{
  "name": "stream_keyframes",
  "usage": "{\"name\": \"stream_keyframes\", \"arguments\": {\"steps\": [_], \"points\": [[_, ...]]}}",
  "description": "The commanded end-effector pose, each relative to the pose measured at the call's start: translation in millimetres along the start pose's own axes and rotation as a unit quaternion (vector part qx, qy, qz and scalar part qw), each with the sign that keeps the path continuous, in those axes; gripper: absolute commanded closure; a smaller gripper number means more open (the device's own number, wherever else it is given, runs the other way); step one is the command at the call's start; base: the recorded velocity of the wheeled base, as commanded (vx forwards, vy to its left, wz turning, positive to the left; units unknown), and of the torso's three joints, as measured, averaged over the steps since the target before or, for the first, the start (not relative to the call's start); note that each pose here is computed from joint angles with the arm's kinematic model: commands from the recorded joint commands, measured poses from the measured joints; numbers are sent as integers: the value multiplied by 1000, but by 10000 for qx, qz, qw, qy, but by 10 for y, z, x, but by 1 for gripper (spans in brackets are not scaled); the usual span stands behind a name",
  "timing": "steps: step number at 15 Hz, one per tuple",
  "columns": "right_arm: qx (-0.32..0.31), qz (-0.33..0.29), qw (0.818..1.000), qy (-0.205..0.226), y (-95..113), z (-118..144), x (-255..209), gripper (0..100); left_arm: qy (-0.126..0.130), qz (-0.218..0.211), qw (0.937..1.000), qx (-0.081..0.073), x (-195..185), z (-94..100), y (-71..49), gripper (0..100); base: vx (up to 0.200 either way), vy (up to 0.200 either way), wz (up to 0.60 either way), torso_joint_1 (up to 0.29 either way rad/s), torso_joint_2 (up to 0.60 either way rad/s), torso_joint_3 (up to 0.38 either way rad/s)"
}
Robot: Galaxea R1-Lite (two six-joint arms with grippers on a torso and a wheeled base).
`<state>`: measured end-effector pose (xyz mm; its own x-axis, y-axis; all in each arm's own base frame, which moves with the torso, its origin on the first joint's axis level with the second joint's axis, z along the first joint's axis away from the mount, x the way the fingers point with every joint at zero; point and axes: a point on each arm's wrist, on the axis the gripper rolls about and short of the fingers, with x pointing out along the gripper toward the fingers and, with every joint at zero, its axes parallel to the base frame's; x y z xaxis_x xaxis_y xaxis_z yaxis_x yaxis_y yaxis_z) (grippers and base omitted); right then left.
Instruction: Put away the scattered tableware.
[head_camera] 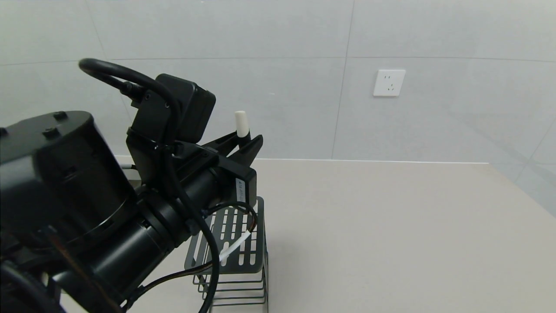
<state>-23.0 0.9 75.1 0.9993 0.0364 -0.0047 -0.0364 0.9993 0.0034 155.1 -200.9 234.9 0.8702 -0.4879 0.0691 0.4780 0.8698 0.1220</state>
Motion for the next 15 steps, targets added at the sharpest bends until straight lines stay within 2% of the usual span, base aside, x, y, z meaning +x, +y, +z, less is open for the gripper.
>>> {"name": "stream_keyframes", "arguments": {"steps": [1, 6, 10, 15], "points": [[0, 2, 10000, 7, 0, 0, 1, 100, 12, -3, 10000, -3, 3, -9, -3, 100, 0, 0, 0, 0, 0, 0], [0, 2, 10000, 7, 0, 0, 1, 100, 60, -10, 10000, 12, 16, -34, -13, 100, 0, 0, 0, 0, 0, 0], [0, 2, 10000, 7, 0, 0, 1, 100, 219, -27, 9997, 80, -11, -132, -15, 100, 0, 0, 0, 0, 0, 0], [0, 2, 10000, 7, 0, 0, 1, 100, 245, -39, 9997, 85, 0, -148, -23, 100, 0, 0, 0, 0, 0, 0]]}}
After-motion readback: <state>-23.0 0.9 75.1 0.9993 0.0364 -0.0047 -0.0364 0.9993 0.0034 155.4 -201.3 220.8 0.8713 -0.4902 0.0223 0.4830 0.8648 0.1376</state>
